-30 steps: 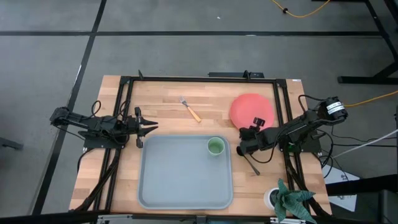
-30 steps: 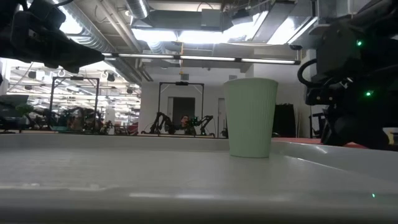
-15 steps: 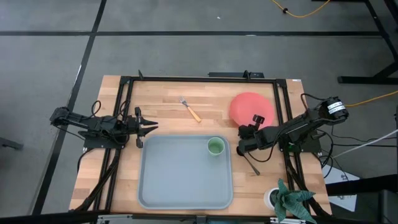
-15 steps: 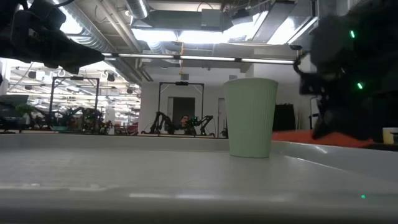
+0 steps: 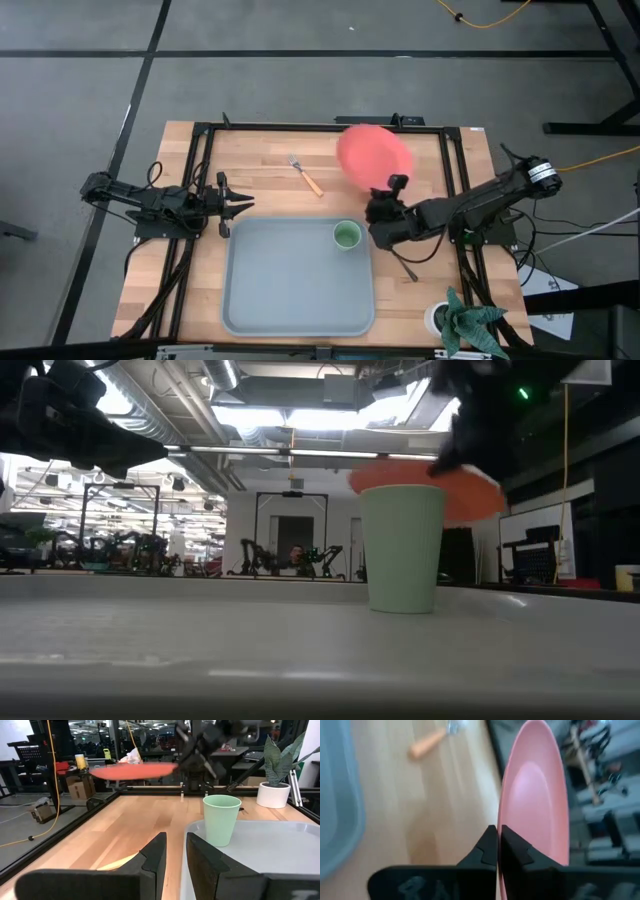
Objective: Pick and place plate/cup/fork/spoon on tray
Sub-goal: Put the pink plate on the gray serving tray to the bottom left of the green cup
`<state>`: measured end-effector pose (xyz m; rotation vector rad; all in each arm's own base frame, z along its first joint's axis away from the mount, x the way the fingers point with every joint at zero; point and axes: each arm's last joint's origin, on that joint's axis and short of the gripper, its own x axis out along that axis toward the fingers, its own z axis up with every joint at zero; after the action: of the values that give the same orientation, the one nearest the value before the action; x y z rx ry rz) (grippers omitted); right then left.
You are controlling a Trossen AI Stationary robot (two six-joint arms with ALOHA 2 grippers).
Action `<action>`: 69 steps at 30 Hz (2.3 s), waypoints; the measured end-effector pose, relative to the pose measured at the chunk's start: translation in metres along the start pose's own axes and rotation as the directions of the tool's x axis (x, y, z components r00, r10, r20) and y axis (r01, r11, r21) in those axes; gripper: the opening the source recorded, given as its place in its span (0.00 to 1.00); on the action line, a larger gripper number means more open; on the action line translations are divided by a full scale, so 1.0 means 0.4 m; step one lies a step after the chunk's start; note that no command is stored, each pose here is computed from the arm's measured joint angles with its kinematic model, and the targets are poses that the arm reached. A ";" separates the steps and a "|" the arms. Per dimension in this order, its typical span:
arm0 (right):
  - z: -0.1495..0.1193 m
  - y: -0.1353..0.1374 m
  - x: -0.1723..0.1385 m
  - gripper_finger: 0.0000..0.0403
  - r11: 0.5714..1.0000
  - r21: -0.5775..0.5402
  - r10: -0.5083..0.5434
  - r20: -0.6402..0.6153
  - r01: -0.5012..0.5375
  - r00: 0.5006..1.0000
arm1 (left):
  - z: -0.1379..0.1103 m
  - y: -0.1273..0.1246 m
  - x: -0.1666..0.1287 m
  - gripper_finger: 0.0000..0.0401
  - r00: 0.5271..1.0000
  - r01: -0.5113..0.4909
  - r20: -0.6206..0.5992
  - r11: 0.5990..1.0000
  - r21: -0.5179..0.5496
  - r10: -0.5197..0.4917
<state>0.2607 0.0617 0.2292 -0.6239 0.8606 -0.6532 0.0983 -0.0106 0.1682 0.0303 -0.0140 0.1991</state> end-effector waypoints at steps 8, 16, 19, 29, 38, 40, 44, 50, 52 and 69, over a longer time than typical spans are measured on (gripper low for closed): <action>0.141 -0.017 -0.037 0.01 0.964 -0.128 0.263 0.368 -0.232 0.892 | 0.000 0.000 0.000 0.17 1.000 0.000 0.000 1.000 0.000 0.000; 0.177 0.039 -0.104 0.01 0.850 -0.306 0.524 0.562 -0.428 0.640 | 0.000 0.000 0.000 0.17 1.000 -0.006 0.000 1.000 -0.009 0.006; 0.188 0.061 -0.148 0.01 0.846 -0.375 0.533 0.631 -0.380 0.565 | 0.000 0.003 0.000 0.17 0.999 -0.039 0.000 0.999 -0.003 0.039; 0.178 0.223 -0.207 0.01 0.698 -0.542 0.709 0.618 -0.469 0.340 | 0.001 -0.003 0.000 0.17 0.999 0.044 0.000 0.999 -0.002 -0.044; 0.156 0.351 -0.151 0.01 0.700 -0.538 0.713 0.569 -0.470 0.410 | 0.001 -0.003 0.000 0.17 0.999 0.048 -0.002 0.999 0.002 -0.048; 0.152 0.366 -0.144 0.01 0.693 -0.516 0.718 0.559 -0.504 0.415 | 0.001 -0.003 0.000 0.17 0.999 0.048 -0.003 0.999 0.001 -0.048; 0.135 0.402 -0.123 0.01 0.665 -0.532 0.746 0.512 -0.524 0.427 | 0.001 -0.003 0.000 0.17 0.999 0.048 -0.002 0.999 0.001 -0.048; 0.115 0.439 -0.102 0.08 0.637 -0.544 0.771 0.458 -0.547 0.443 | 0.001 -0.003 0.000 0.17 0.999 0.048 -0.003 0.999 -0.011 -0.048; 0.114 0.441 -0.101 0.12 0.636 -0.539 0.771 0.457 -0.552 0.443 | 0.001 -0.003 0.000 0.17 0.999 0.048 -0.003 0.999 -0.026 -0.048; 0.104 0.445 -0.099 0.16 0.592 -0.460 0.802 0.413 -0.661 0.431 | 0.001 -0.003 0.000 0.17 0.999 0.048 -0.003 0.999 -0.026 -0.048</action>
<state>0.3227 0.2144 0.1408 -0.5286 0.5199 0.4836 0.0984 -0.0119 0.1687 0.0048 -0.0126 0.1507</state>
